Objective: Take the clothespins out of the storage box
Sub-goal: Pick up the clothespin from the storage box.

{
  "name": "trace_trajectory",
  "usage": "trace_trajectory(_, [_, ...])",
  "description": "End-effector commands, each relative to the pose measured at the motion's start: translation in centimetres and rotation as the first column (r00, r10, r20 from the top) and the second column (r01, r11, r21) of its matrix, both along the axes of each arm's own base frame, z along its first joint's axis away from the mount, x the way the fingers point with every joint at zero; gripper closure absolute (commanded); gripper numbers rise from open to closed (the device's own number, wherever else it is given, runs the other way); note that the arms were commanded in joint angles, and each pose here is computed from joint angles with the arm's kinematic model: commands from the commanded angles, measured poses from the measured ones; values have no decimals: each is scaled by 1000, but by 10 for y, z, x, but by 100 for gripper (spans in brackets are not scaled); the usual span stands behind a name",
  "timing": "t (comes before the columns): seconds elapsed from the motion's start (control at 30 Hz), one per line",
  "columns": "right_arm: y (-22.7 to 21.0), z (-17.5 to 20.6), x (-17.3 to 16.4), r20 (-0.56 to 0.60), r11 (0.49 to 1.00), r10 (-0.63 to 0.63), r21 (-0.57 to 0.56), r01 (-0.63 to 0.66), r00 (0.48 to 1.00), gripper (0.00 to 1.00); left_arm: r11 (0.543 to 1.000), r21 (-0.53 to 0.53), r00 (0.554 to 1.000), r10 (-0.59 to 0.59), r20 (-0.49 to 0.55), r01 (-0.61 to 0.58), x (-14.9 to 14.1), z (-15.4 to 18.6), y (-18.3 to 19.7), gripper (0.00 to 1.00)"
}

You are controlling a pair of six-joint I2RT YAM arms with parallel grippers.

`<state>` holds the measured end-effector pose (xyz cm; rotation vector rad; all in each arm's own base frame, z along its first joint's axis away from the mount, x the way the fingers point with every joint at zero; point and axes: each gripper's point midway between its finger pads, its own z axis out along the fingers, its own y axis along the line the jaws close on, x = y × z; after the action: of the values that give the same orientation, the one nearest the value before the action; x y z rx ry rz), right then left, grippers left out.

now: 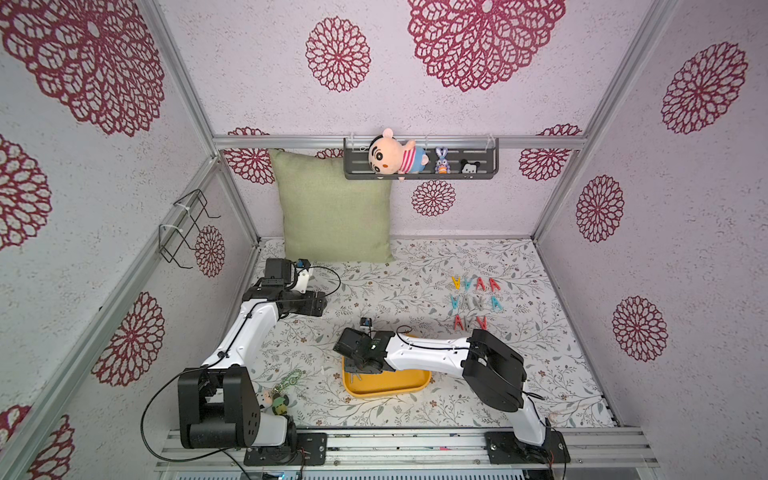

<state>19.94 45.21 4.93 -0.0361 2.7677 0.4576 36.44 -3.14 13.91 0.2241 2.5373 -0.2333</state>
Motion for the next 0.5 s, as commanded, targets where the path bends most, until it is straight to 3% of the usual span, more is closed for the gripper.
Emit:
trace_trajectory(0.0, [-5, -2, 2, -4, 999, -22, -23, 22, 1000, 72, 1000, -15, 1000, 1, 27, -1, 2, 7, 0, 6])
trace_trajectory(0.47, [-9, -14, 9, 2, 999, -31, -41, 31, 1000, 73, 1000, -16, 1000, -1, 26, 1, 1, 6, 0, 6])
